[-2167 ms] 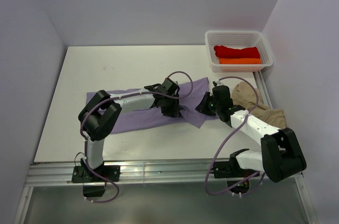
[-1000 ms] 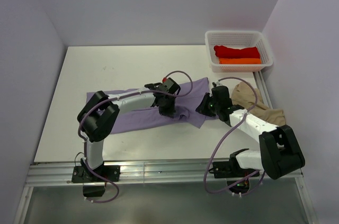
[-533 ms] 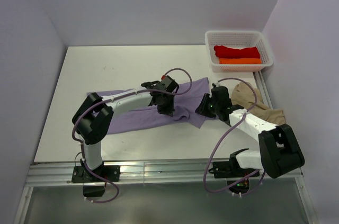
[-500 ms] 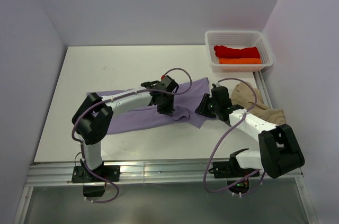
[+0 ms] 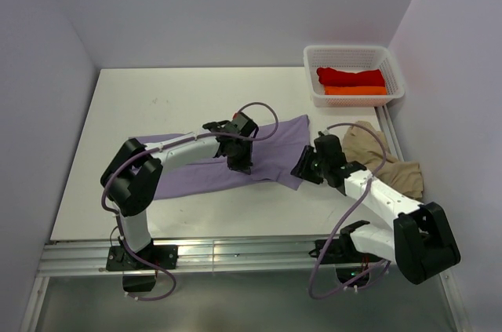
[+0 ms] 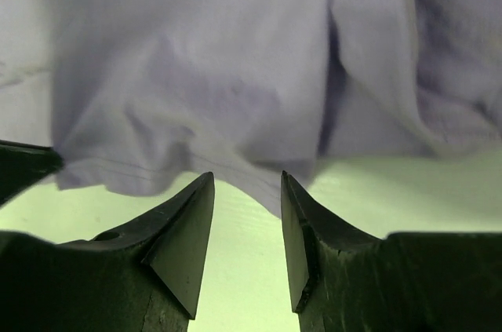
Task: Roll the t-shirts
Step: Fold the tshirt
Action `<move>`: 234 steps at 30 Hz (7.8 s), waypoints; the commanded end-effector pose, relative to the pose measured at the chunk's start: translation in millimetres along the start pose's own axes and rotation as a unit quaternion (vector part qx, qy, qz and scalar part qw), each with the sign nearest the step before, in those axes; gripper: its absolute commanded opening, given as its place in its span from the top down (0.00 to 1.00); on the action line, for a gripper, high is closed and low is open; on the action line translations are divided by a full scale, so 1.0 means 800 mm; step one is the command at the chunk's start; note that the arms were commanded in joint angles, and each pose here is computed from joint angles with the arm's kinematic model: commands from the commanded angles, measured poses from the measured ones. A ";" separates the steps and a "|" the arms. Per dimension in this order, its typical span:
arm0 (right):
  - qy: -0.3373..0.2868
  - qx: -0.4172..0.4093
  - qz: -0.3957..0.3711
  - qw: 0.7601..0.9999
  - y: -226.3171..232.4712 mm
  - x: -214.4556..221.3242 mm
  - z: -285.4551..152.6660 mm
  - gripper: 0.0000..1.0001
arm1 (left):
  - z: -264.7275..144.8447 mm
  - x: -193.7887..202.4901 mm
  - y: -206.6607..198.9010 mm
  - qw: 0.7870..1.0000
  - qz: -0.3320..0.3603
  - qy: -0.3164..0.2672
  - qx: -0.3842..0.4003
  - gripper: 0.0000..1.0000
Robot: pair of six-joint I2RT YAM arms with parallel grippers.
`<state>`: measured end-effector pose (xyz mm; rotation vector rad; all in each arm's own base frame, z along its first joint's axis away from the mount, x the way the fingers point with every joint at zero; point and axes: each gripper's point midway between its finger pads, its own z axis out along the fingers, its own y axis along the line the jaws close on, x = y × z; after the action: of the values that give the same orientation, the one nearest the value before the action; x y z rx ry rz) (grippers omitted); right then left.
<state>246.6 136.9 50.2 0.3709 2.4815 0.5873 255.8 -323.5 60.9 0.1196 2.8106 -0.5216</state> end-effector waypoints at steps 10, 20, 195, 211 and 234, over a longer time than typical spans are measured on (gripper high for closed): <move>0.007 0.081 0.021 0.996 -0.031 0.045 0.009 0.53 | 0.002 0.004 -0.006 1.000 0.009 0.002 0.027 1.00; 0.022 0.105 0.023 0.994 -0.042 0.057 0.018 0.81 | 0.007 0.003 -0.001 1.000 0.012 0.001 0.016 1.00; -0.075 0.039 0.086 0.993 0.124 -0.335 0.266 0.93 | -0.117 0.096 0.277 0.898 -0.391 -0.116 -0.167 0.99; -0.075 -0.073 0.027 0.994 0.166 -0.266 0.108 0.44 | -0.204 -0.059 0.244 0.912 -0.306 -0.248 -0.112 0.37; -0.043 0.003 0.153 0.987 0.117 -0.146 0.185 0.37 | -0.022 -0.325 0.184 0.971 -0.101 -0.216 0.010 0.33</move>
<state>421.8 221.0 33.3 0.7349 2.4227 0.6681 505.5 -180.8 94.0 -0.3285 2.4105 -0.4937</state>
